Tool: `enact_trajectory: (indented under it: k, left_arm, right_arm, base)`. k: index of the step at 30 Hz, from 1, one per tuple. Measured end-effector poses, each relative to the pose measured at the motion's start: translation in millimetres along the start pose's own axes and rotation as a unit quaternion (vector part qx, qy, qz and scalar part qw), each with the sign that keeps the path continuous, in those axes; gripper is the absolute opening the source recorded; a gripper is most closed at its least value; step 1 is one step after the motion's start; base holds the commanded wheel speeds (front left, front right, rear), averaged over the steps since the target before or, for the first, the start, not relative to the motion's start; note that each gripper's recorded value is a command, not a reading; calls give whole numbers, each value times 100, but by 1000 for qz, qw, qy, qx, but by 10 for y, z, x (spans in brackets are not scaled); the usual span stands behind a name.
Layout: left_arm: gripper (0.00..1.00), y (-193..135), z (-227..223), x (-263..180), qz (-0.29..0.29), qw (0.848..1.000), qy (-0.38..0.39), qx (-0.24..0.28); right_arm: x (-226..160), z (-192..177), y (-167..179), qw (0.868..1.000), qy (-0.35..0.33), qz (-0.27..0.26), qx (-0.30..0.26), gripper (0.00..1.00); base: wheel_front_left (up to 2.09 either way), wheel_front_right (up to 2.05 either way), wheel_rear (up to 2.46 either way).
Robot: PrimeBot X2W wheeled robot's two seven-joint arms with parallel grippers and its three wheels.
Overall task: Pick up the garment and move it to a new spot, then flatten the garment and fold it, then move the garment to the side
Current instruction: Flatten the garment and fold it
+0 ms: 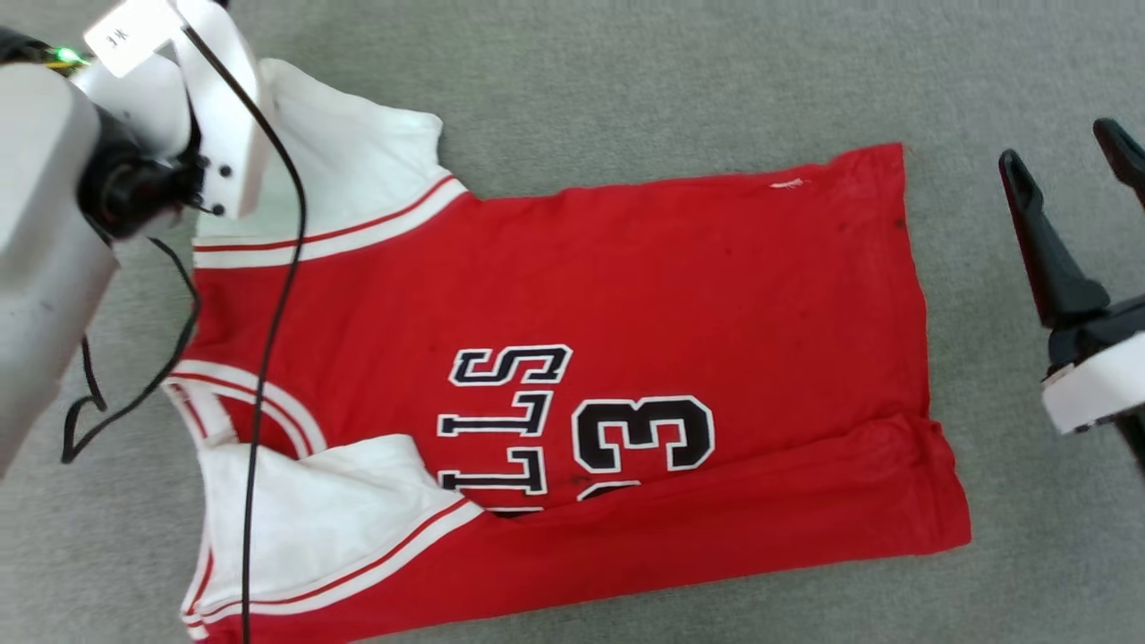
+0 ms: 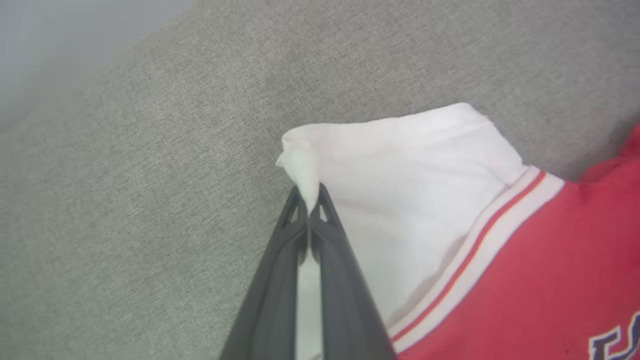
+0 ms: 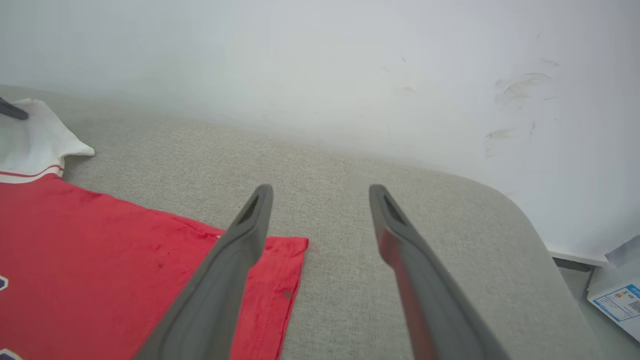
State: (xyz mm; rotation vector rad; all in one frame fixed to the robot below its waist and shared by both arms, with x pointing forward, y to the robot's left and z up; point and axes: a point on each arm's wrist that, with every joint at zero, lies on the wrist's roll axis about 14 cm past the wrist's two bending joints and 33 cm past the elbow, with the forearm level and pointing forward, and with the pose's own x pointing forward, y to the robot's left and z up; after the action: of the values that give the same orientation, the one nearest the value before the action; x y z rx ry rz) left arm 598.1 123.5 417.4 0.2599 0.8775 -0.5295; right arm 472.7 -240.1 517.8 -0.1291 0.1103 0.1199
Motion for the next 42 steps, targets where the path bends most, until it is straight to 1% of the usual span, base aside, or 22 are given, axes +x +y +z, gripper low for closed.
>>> enact_trajectory:
  k: [2, 4, 8, 11, 15, 18, 24, 30, 35, 38, 39, 40, 42]
  left_arm:
    - [0, -28, 15, -92, 0, 1000, -15, 8]
    - [0, -40, 43, -188, 2, 999, -31, 11]
    - [0, -83, 102, -354, 3, 998, -63, 23]
    - [0, -112, 139, -450, 1, 996, -84, 30]
    - [0, -159, 141, -513, -5, 995, -98, 35]
    - [0, -175, 126, -524, -7, 994, -103, 42]
    - [0, -203, 137, -497, -15, 992, -116, 49]
    - [0, -195, 132, -436, -21, 991, -125, 45]
    - [0, -160, 108, -389, -18, 991, -128, 42]
    - [0, -137, 102, -373, -17, 990, -131, 39]
    - [0, -128, 102, -372, -16, 990, -132, 39]
    - [0, -123, 104, -375, -15, 990, -132, 38]
    - [0, -108, 117, -392, -12, 990, -136, 37]
  right_arm:
    - [63, 38, -5, 1000, 20, 15, -18, 100]
    - [122, 16, -22, 998, 56, 28, -32, 100]
    - [220, -111, -5, 987, 143, 60, -32, 100]
    - [281, -246, 25, 974, 212, 82, -21, 100]
    - [325, -452, 42, 947, 303, 103, -37, 100]
    - [383, -578, 95, 929, 349, 117, -47, 100]
    - [539, -851, 196, 904, 405, 129, -52, 100]
    - [669, -1165, 286, 886, 441, 132, -58, 100]
    - [661, -1434, 352, 873, 464, 137, -56, 100]
    - [650, -1504, 364, 872, 467, 140, -50, 100]
    - [658, -1501, 366, 873, 464, 141, -47, 40]
    - [665, -1494, 364, 876, 459, 141, -44, 0]
    - [672, -1470, 380, 882, 447, 143, -40, 0]
  base:
    - [0, 0, 0]
    - [0, 0, 0]
    - [0, 0, 0]
    - [0, 0, 0]
    - [0, 0, 0]
    - [0, 0, 0]
    - [0, 0, 0]
    - [0, 0, 0]
    - [0, 0, 0]
    - [0, 0, 0]
    - [0, 0, 0]
    - [0, 0, 0]
    - [0, 0, 0]
